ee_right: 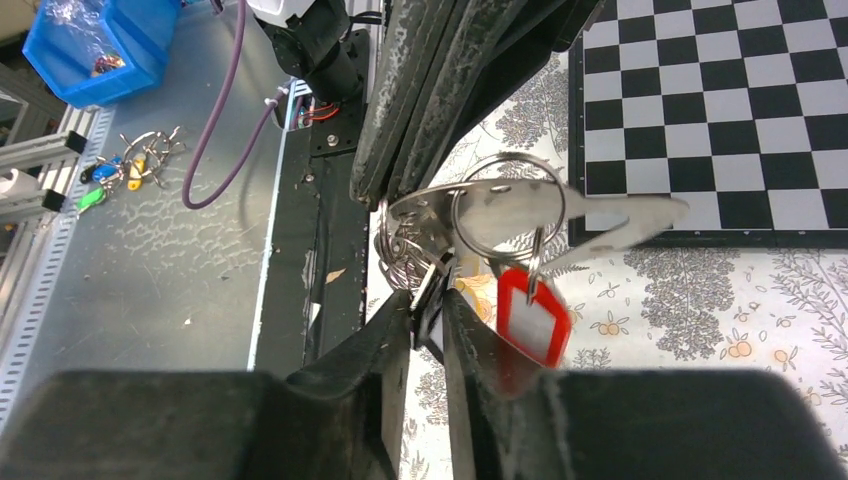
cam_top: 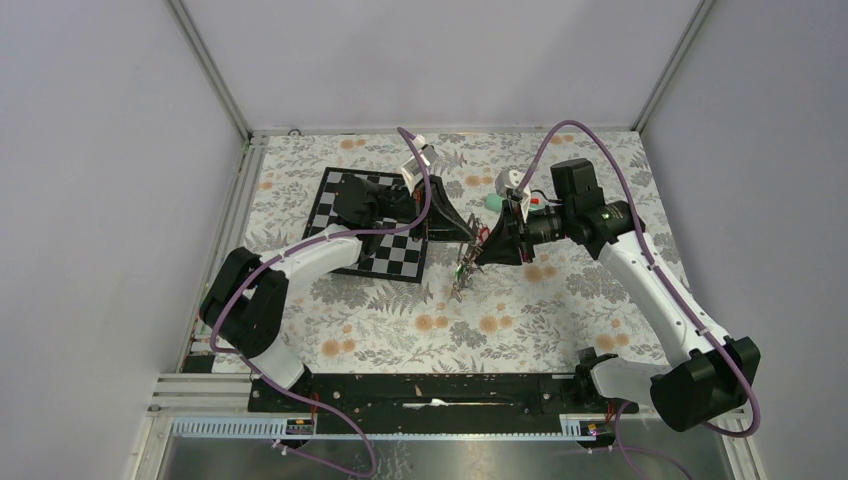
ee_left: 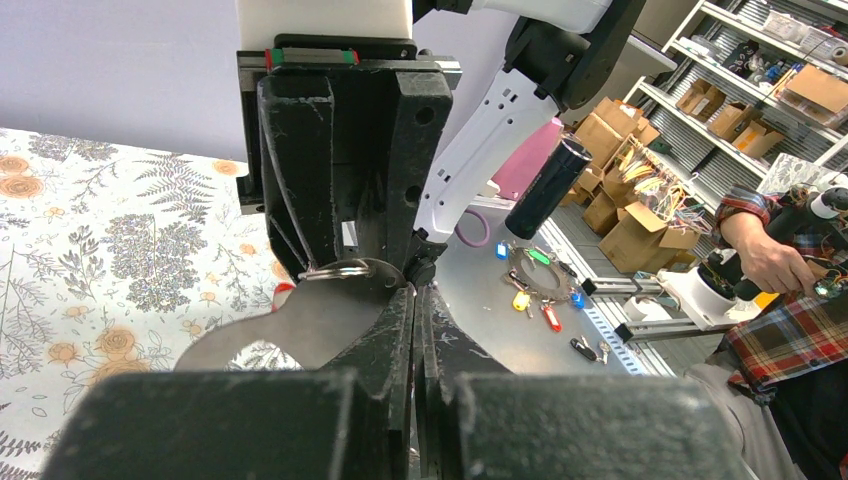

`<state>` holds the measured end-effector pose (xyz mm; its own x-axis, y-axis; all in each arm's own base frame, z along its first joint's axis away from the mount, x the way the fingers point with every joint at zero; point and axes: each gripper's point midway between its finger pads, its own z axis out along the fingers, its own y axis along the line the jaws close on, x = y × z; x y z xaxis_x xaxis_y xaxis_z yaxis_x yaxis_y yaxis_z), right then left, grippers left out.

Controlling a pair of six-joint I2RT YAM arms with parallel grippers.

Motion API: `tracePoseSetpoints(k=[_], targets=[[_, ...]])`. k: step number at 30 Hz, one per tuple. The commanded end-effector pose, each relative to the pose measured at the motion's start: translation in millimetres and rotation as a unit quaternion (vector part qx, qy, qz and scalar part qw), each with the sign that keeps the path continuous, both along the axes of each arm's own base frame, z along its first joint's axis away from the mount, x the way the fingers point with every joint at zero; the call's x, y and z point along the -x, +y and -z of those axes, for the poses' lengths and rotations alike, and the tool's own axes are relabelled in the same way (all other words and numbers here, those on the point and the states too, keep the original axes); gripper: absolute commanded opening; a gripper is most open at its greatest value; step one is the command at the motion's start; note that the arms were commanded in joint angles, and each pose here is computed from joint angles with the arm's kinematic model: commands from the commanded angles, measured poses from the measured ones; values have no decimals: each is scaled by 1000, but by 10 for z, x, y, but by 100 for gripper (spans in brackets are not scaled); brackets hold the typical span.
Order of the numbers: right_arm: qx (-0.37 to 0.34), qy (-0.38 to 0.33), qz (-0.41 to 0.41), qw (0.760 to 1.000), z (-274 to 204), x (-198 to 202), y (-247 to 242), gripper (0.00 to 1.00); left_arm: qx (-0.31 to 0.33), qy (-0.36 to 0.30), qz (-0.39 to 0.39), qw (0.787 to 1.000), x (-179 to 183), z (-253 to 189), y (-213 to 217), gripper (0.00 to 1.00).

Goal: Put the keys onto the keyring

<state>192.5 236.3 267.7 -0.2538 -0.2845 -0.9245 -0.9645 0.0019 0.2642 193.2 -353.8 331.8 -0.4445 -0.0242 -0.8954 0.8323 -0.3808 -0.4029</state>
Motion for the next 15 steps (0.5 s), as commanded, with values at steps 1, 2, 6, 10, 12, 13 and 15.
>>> tracePoseSetpoints(k=[1,2,6,10,12,13,15], targets=[[-10,-17,-6,1000,-94,11,11,22,30,-27,-12,999,9,-145,34,0],[-9,-19,-5,1000,-106,13,6,19,29,-28,-12,999,10,-142,33,0],[1,-33,0,999,-135,6,-21,15,27,-29,-13,999,5,-128,37,0],[10,-45,5,999,-159,6,-50,11,23,-31,-13,999,6,-110,49,0],[16,-52,8,998,-167,6,-67,9,21,-31,-12,999,6,-96,49,0],[19,-56,9,998,-173,-1,-75,7,20,-31,-11,999,7,-87,49,0],[23,-63,11,998,-192,3,-91,6,19,-33,-10,999,8,-74,49,0]])
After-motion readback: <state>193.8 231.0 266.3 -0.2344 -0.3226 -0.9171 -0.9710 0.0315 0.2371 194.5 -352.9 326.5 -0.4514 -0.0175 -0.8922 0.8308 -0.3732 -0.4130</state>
